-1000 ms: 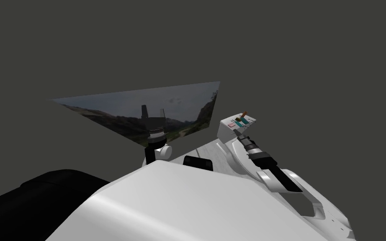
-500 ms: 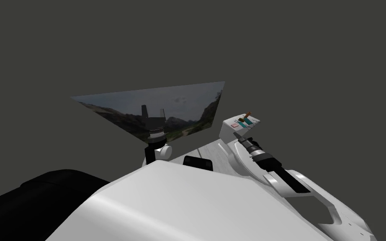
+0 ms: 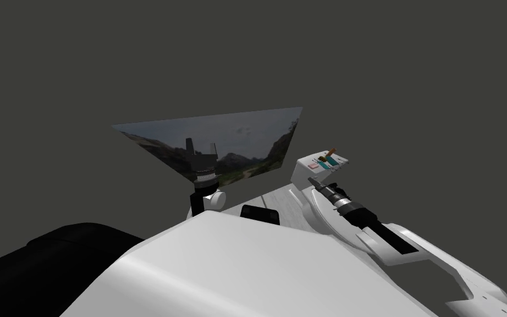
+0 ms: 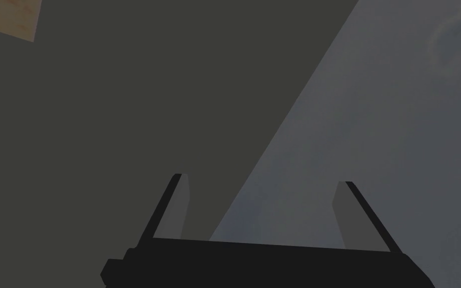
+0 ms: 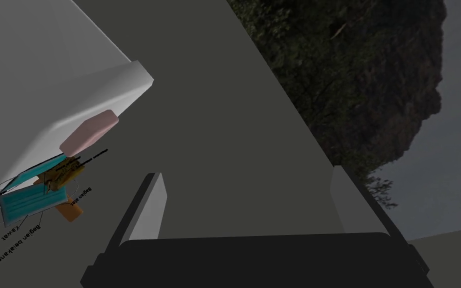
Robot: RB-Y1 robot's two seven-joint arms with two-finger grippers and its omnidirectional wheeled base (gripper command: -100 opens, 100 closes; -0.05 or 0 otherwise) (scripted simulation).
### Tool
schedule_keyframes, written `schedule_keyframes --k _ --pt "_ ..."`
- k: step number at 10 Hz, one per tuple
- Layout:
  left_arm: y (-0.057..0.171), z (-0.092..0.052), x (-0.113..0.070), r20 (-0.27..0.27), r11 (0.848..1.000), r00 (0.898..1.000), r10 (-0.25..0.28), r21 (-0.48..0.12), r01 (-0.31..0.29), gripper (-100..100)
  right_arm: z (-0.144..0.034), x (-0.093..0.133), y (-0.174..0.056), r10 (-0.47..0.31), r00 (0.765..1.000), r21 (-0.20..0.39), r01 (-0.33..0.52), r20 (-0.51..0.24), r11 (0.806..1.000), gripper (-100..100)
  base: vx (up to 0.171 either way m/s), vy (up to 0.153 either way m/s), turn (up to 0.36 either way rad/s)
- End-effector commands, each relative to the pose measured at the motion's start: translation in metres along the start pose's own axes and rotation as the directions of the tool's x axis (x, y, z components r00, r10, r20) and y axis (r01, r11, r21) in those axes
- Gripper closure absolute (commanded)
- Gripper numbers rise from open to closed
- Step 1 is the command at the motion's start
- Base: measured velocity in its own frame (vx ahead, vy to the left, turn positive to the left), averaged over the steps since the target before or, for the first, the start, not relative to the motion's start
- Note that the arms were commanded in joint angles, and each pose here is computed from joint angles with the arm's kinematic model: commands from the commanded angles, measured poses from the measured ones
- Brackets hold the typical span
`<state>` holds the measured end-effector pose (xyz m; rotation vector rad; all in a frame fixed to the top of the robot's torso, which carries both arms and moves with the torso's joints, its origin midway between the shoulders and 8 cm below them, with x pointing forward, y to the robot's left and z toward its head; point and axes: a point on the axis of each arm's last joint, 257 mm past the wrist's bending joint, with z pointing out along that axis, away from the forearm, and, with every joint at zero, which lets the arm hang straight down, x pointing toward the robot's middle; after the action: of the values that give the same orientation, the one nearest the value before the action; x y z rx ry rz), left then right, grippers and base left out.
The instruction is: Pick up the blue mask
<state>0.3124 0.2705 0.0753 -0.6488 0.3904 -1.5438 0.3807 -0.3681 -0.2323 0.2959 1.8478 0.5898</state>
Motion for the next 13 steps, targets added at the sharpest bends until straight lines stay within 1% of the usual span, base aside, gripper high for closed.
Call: schedule_keyframes --k 1,2,3,5,6,7,8,10,11,12,13 --pt "0.0 0.0 0.0 0.0 1.0 1.0 0.0 0.0 0.0 0 -0.006 0.008 -0.017 -0.033 0.998 0.036 0.035 -0.047 0.999 -100 0.001 0.036 0.163" --pt "0.0 0.0 0.0 0.0 1.0 1.0 0.0 0.0 0.0 0 -0.006 0.005 -0.018 -0.059 0.996 0.035 0.061 -0.061 0.998 -100 -0.002 0.029 0.061" --pt "0.0 0.0 0.0 0.0 1.0 1.0 0.0 0.0 0.0 0 -0.012 0.014 -0.035 -0.071 0.993 0.07 0.078 -0.099 0.995 -100 -0.001 0.031 0.112" --pt "0.0 0.0 0.0 0.0 1.0 1.0 0.0 0.0 0.0 0 -0.013 0.009 -0.036 -0.105 0.987 0.066 0.113 -0.118 0.991 -100 0.002 0.016 0.04" --pt "0.0 0.0 0.0 0.0 1.0 1.0 0.0 0.0 0.0 0 -0.02 0.016 -0.054 -0.122 0.979 0.099 0.139 -0.161 0.985 -100 0.008 0.017 0.143" --pt "0.0 0.0 0.0 0.0 1.0 1.0 0.0 0.0 0.0 0 -0.021 0.012 -0.055 -0.147 0.974 0.096 0.165 -0.175 0.982 -100 0.012 0.013 0.087" --pt "0.0 0.0 0.0 0.0 1.0 1.0 0.0 0.0 0.0 0 -0.029 0.02 -0.072 -0.155 0.964 0.128 0.185 -0.215 0.974 -100 0.023 0.008 0.174" --pt "0.0 0.0 0.0 0.0 1.0 1.0 0.0 0.0 0.0 0 -0.03 0.014 -0.073 -0.187 0.954 0.122 0.22 -0.234 0.968 -100 0.014 0.001 0.033" --pt "0.0 0.0 0.0 0.0 1.0 1.0 0.0 0.0 0.0 0 -0.04 0.02 -0.091 -0.2 0.939 0.15 0.249 -0.279 0.957 -100 0.023 -0.002 0.166" --pt "0.0 0.0 0.0 0.0 1.0 1.0 0.0 0.0 0.0 0 -0.04 0.015 -0.092 -0.222 0.93 0.145 0.272 -0.292 0.951 -100 0.023 -0.008 0.102" --pt "0.0 0.0 0.0 0.0 1.0 1.0 0.0 0.0 0.0 0 -0.052 0.021 -0.109 -0.226 0.915 0.173 0.295 -0.334 0.94 -100 0.034 -0.017 0.179"
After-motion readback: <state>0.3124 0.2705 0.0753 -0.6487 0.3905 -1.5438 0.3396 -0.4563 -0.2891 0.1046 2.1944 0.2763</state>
